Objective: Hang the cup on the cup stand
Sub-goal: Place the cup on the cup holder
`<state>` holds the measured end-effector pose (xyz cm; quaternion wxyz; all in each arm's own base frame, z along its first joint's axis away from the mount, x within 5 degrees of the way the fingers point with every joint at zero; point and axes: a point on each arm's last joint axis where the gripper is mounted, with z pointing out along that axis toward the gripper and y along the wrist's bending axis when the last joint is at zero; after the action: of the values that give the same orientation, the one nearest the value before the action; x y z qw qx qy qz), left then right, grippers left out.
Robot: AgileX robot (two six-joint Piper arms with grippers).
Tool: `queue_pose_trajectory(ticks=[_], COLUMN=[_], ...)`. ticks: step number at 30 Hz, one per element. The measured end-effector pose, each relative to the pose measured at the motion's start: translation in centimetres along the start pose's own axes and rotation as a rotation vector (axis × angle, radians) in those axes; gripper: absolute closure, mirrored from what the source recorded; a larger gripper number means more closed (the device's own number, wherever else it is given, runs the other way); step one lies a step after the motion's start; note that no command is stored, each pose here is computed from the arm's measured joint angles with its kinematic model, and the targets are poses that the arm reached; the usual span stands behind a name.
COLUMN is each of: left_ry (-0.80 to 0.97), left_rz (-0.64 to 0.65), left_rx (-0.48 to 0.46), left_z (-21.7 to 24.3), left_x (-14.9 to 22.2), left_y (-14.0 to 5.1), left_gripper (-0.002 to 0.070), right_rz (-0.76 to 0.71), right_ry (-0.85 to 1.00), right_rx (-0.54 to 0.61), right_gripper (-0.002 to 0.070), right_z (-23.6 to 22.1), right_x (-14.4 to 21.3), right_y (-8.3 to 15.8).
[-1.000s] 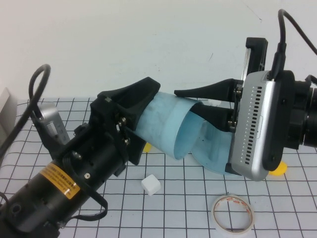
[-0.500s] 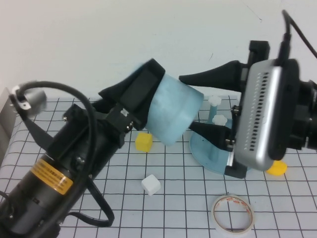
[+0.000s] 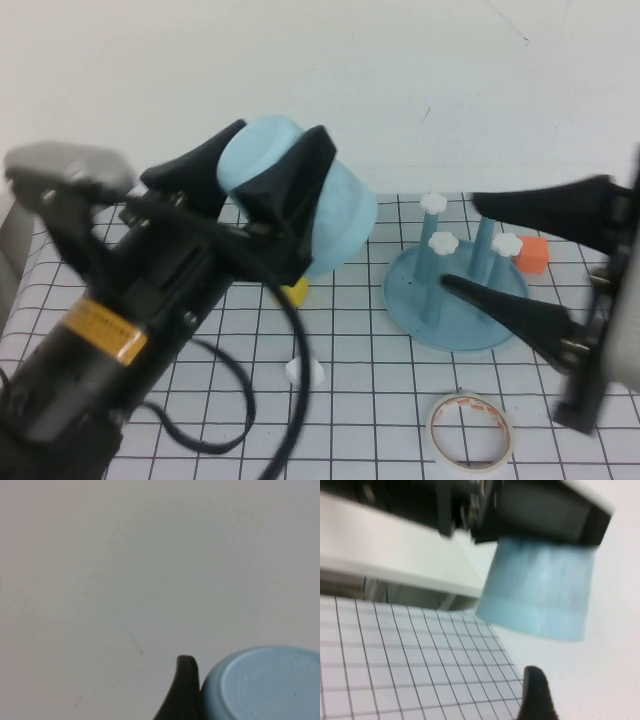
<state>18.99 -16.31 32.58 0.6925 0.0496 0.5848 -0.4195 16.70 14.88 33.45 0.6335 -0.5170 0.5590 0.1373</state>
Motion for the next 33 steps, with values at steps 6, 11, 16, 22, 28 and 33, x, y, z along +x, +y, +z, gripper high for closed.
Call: queue_pose_trajectory(ticks=[6, 11, 16, 22, 28, 33], left_ry=[0.106, 0.104, 0.099, 0.199, 0.197, 0.210], left_rz=[0.314, 0.424, 0.477, 0.494, 0.496, 0.510], left_rx=[-0.002, 0.006, 0.018, 0.012, 0.016, 0.022], left_z=[2.4, 4.8, 7.5, 11.2, 14.6, 17.3], left_x=[-0.9, 0.2, 3.7, 8.2, 10.2, 12.2], left_y=[-1.0, -0.8, 0.4, 1.8, 2.2, 2.8], left_gripper=[0.0123, 0.0123, 0.0124, 0.0124, 0.0124, 0.0124], right_rz=[0.128, 0.165, 0.171, 0.145, 0.152, 0.204], right_ry=[-0.021, 0.060, 0.087, 0.019, 0.043, 0.143], right_rx=[0.059, 0.114, 0.146, 0.240, 0.502, 0.740], right_gripper=[0.0300, 0.0406, 0.0596, 0.0670, 0.0676, 0.0678], right_z=[-3.8, -6.1, -8.1, -10.4, -13.3, -15.6], right_x=[0.4, 3.5, 5.8, 5.4, 5.6, 6.8], right_y=[1.6, 3.9, 5.9, 6.2, 4.9, 3.7])
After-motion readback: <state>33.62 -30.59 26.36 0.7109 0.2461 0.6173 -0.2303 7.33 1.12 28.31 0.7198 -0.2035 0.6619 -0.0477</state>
